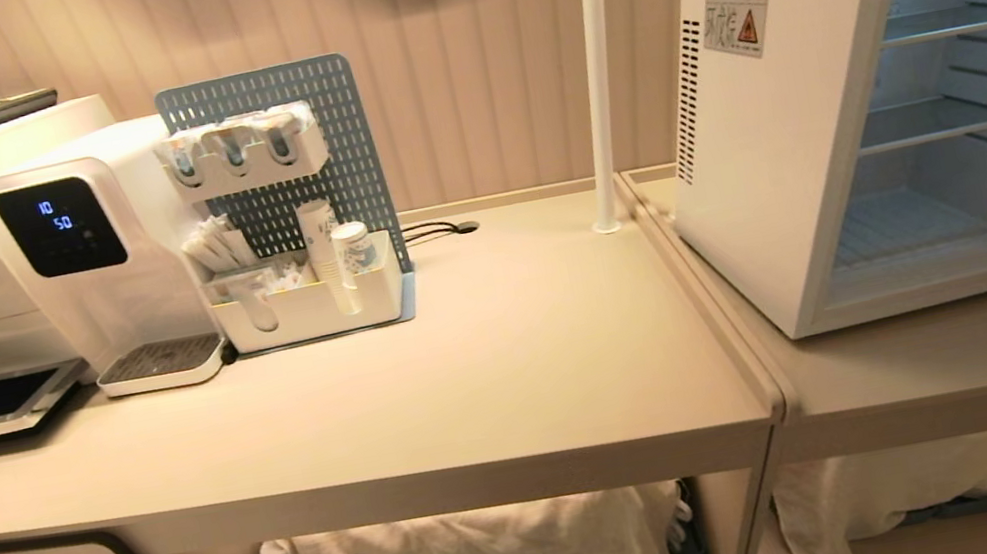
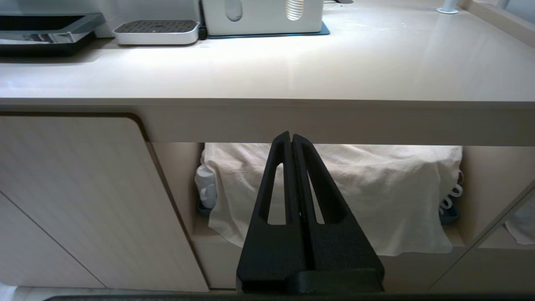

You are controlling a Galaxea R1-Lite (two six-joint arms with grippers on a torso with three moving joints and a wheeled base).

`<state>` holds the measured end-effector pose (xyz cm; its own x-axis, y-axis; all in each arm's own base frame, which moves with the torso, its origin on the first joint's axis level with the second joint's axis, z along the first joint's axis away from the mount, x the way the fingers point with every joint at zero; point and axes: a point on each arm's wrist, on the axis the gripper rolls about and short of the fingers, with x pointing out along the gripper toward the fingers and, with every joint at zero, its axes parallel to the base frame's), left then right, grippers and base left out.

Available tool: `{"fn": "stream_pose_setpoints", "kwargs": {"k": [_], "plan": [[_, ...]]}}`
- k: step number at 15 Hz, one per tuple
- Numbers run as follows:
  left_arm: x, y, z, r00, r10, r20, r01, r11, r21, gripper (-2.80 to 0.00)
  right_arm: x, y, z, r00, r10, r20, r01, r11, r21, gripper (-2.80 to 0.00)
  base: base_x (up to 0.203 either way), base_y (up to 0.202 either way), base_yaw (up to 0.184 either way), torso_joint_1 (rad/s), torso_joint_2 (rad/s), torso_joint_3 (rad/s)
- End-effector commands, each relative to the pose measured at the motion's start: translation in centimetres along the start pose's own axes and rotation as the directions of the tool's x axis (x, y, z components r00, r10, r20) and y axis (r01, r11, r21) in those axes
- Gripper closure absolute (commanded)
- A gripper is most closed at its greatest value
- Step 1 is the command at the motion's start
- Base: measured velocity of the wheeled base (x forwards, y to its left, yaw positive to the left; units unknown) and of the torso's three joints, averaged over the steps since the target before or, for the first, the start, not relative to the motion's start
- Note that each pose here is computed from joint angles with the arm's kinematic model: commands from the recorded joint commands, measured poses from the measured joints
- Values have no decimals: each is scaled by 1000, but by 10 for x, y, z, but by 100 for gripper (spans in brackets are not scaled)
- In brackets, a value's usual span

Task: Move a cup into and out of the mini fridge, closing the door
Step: Place the yoghurt on the table

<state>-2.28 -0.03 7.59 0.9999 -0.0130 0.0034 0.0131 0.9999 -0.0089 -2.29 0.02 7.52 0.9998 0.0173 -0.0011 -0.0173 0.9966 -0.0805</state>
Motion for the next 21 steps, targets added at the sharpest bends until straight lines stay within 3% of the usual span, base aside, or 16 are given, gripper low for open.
{"fn": "stream_pose_setpoints", "kwargs": {"k": [1, 9, 21], "plan": [[0, 0, 0, 1000, -1, 3, 1, 1000, 0, 0, 0, 0, 0, 1000, 1, 0, -1, 1000, -1, 0, 0, 192, -3, -4, 4, 7], [0, 0, 0, 1000, -1, 3, 1, 1000, 0, 0, 0, 0, 0, 1000, 1, -2, -1, 1000, -1, 0, 0, 168, 1, 3, 2, 2], [0, 0, 0, 1000, -2, 3, 2, 1000, 1, 0, 0, 0, 0, 1000, 0, -2, 0, 1000, 1, 0, 1, 4, 1, 1, 0, 0]]}}
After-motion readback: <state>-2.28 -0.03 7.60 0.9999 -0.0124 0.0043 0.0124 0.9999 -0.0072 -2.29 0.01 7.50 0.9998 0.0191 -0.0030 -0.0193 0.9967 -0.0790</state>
